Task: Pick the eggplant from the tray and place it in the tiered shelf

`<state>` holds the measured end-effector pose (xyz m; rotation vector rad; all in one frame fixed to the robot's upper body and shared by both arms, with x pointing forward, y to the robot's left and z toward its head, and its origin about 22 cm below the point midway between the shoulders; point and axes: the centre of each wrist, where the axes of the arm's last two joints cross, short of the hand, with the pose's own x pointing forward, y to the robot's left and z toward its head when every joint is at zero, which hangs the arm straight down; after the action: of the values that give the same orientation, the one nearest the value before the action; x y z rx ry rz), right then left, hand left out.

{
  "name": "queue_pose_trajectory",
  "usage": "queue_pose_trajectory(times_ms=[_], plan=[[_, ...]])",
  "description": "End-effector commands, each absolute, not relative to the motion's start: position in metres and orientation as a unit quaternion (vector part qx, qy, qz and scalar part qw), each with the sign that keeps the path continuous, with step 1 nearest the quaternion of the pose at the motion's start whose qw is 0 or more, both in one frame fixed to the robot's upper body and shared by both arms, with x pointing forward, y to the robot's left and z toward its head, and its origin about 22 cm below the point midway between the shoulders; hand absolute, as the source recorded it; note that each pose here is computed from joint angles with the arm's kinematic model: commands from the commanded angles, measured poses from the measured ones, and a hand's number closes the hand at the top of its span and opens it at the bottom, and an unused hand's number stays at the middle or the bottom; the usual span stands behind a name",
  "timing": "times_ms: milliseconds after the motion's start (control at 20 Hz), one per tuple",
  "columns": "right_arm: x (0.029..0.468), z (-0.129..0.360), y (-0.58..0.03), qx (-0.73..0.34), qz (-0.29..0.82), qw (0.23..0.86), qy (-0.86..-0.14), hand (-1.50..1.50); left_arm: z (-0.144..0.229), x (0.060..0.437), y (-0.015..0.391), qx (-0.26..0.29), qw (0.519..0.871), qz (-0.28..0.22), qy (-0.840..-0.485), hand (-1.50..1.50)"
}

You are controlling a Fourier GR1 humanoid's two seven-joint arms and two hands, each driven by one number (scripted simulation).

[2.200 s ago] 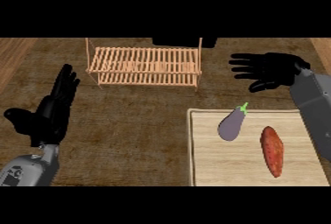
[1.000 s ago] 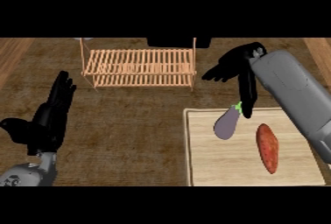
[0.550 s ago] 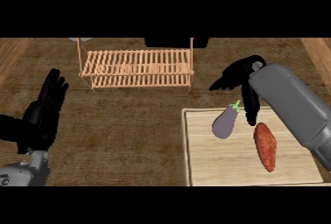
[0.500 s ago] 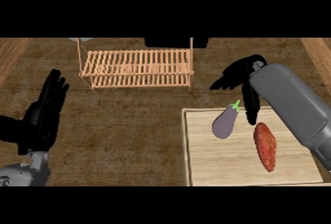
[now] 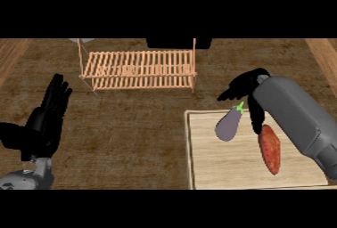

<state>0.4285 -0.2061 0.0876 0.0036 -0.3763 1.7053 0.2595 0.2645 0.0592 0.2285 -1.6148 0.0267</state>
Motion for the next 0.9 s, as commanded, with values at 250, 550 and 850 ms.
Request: queue_pose_trajectory(times_ms=[250,550,850], plan=[[0.41,0.032,-0.209,0.019,0.739,0.645,-0.195,-1.5,0.066,0.271,0.253,0.097,0.688,0.015,-0.719,0.0],[0.411,0.037,-0.221,0.016,0.743,0.639,-0.198,-1.5,0.052,0.259,0.257,0.102,0.685,0.011,-0.722,0.0],[0.415,0.035,-0.203,0.039,0.743,0.647,-0.168,-1.5,0.058,0.263,0.268,0.107,0.688,0.011,-0.717,0.0]])
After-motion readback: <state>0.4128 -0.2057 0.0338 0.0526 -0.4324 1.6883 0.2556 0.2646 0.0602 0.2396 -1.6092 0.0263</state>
